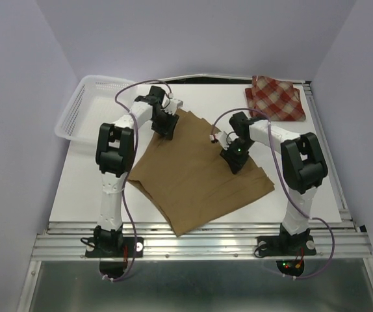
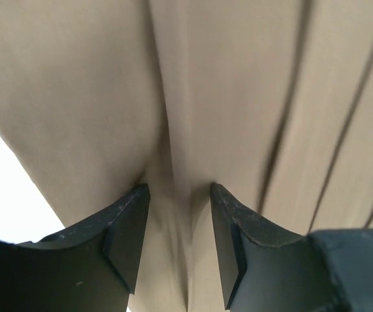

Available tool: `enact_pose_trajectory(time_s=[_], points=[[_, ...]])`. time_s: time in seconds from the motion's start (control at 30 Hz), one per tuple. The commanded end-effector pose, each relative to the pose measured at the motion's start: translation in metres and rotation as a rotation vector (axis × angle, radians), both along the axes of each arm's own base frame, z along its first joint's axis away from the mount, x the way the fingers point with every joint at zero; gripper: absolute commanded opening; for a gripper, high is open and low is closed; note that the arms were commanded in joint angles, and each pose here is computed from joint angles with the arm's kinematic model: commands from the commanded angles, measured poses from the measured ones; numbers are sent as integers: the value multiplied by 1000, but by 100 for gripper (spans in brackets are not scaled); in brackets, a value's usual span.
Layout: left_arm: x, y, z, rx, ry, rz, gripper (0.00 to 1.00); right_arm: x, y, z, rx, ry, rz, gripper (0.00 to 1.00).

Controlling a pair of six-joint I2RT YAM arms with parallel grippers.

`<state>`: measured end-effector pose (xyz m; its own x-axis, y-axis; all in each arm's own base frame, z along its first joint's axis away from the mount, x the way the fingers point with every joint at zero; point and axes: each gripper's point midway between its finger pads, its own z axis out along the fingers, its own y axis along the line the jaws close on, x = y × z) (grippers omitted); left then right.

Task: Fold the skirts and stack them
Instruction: Flatten the skirt out

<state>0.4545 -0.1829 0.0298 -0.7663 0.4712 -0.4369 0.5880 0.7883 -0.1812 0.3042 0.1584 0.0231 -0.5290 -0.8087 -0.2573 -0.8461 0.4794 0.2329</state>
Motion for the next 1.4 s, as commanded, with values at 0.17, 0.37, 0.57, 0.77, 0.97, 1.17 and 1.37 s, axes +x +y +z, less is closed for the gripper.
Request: enact_pose_trajectory(time_s=[0.17, 0.37, 0.57, 0.77, 0.97, 1.17, 1.37], points=[[52, -85, -7, -1, -82, -164, 58, -132, 27, -7, 4, 378, 166, 35], [44, -119, 50, -102, -212, -202, 71, -137, 84, 37, 178, 369, 213, 38], [36, -69, 154, -174, -347, -162, 79, -86, 92, 102, 280, 136, 212, 46], [20, -8, 198, -95, -437, -232, 85, 29, 73, 163, 399, -198, 69, 59], [24, 4, 168, -50, -427, -224, 83, 152, 71, 170, 377, -454, -115, 57], [29, -6, 153, -120, -376, -144, 79, 218, 91, 133, 381, -498, -148, 47], [10, 7, 126, -113, -304, -70, 79, 223, 81, 71, 287, -454, -134, 43]])
